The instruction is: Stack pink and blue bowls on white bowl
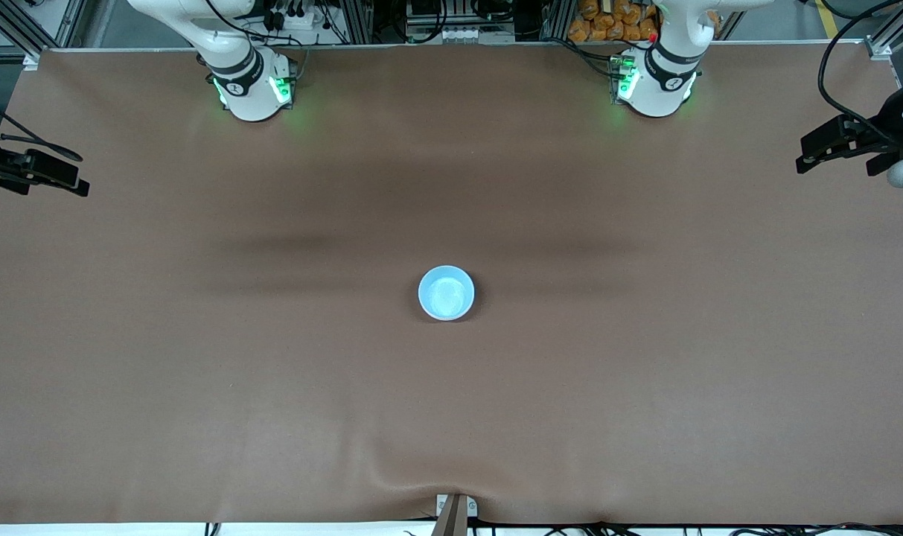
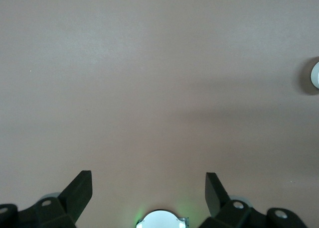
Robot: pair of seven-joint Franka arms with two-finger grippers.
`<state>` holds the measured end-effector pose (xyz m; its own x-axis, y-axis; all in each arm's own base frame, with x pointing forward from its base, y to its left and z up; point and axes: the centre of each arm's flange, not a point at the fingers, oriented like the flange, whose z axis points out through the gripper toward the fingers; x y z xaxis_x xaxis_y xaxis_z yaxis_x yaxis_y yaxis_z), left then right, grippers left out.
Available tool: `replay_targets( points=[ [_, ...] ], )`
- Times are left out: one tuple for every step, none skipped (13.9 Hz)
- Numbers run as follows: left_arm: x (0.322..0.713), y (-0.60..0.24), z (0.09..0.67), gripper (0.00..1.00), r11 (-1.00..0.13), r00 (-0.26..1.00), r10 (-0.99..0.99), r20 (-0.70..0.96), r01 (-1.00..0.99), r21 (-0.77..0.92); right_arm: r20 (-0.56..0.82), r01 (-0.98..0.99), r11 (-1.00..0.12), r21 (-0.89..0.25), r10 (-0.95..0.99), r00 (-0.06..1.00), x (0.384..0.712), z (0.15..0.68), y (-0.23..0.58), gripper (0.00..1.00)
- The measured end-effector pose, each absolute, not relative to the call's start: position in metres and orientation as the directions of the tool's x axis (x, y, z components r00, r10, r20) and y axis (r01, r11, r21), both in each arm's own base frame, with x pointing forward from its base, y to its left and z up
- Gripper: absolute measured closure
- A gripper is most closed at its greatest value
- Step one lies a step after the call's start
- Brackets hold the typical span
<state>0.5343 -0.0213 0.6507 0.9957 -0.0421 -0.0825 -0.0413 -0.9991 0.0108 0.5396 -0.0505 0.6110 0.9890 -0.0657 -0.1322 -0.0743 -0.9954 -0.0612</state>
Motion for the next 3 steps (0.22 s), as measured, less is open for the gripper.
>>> replay_targets(
  points=[
    [0.5343, -0.0213, 0.6507, 0.00, -0.999, 0.996, -0.042, -0.083, -0.041, 0.011, -0.130, -0.074, -0.996, -0.057, -0.066, 0.989, 0.5396, 0.6124, -0.0509, 0.00],
    [0.5343, -0.0213, 0.6507, 0.00, -0.999, 0.996, -0.042, -0.083, -0.041, 0.011, -0.127, -0.074, -0.996, -0.046, -0.068, 0.990, 0.5395, 0.6139, -0.0527, 0.00],
    [0.5343, -0.0213, 0.6507, 0.00, -0.999, 0.996, -0.042, -0.083, -0.041, 0.011, -0.124, -0.071, -0.997, -0.033, -0.067, 0.990, 0.5392, 0.6157, -0.0560, 0.00]
  ],
)
